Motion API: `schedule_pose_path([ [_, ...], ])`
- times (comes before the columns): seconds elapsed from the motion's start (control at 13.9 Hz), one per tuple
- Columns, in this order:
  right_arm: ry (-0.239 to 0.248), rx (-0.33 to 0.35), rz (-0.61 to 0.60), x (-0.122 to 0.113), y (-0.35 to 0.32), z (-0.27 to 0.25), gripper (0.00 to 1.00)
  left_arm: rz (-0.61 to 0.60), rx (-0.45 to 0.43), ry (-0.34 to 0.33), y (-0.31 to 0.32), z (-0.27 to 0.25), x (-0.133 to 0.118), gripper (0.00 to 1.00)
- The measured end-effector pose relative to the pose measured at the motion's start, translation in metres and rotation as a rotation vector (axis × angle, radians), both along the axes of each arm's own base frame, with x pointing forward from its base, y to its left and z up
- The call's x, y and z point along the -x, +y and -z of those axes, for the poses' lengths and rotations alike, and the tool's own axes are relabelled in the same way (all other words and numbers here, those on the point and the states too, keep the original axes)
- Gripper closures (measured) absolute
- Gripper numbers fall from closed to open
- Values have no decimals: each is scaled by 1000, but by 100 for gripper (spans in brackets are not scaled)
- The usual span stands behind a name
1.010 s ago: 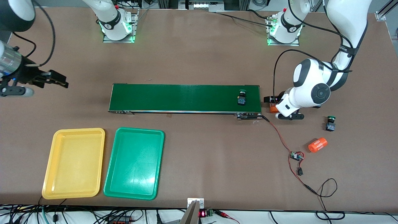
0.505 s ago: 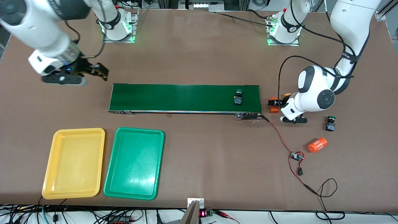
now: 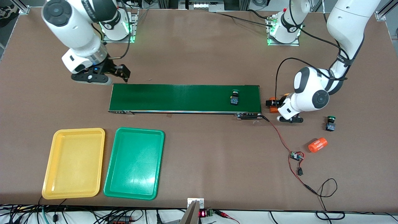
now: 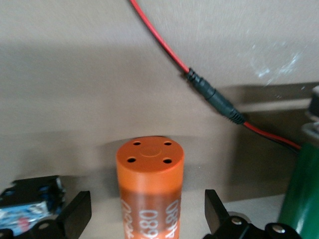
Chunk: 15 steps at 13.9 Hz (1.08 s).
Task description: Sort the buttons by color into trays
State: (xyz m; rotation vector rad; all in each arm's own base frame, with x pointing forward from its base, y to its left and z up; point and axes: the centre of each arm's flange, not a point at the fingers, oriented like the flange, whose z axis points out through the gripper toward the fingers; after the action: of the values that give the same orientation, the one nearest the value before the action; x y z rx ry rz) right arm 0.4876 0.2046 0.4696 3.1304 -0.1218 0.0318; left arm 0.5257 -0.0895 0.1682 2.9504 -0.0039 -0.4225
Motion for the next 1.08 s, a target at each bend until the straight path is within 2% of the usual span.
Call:
schedule_pose_path([
  [0.07, 1, 0, -2, 4, 7, 3, 0, 4, 1, -2, -2, 3, 4, 6],
  [0.14, -3, -2, 3, 7, 13, 5, 0, 8, 2, -3, -4, 4, 5, 6],
  [0.22, -10, -6, 15, 8, 18, 7, 0, 11, 3, -7, -6, 3, 5, 11],
  [0.43, -15, -10, 6, 15, 41, 19, 0, 25, 7, -26, -13, -8, 1, 47],
  [0.51, -11, -9, 0, 17, 50, 26, 0, 41, 10, -39, -15, -14, -1, 51],
  [0.79, -10, -10, -1, 18, 67, 42, 0, 179, 33, -112, -16, -50, -12, 51],
  [0.94, -7, -9, 16, 19, 71, 46, 0, 246, 40, -121, -20, -72, -14, 51],
  [1.08, -7, -11, 33, 26, 90, 56, 0, 383, 66, -116, -38, -94, -11, 51],
])
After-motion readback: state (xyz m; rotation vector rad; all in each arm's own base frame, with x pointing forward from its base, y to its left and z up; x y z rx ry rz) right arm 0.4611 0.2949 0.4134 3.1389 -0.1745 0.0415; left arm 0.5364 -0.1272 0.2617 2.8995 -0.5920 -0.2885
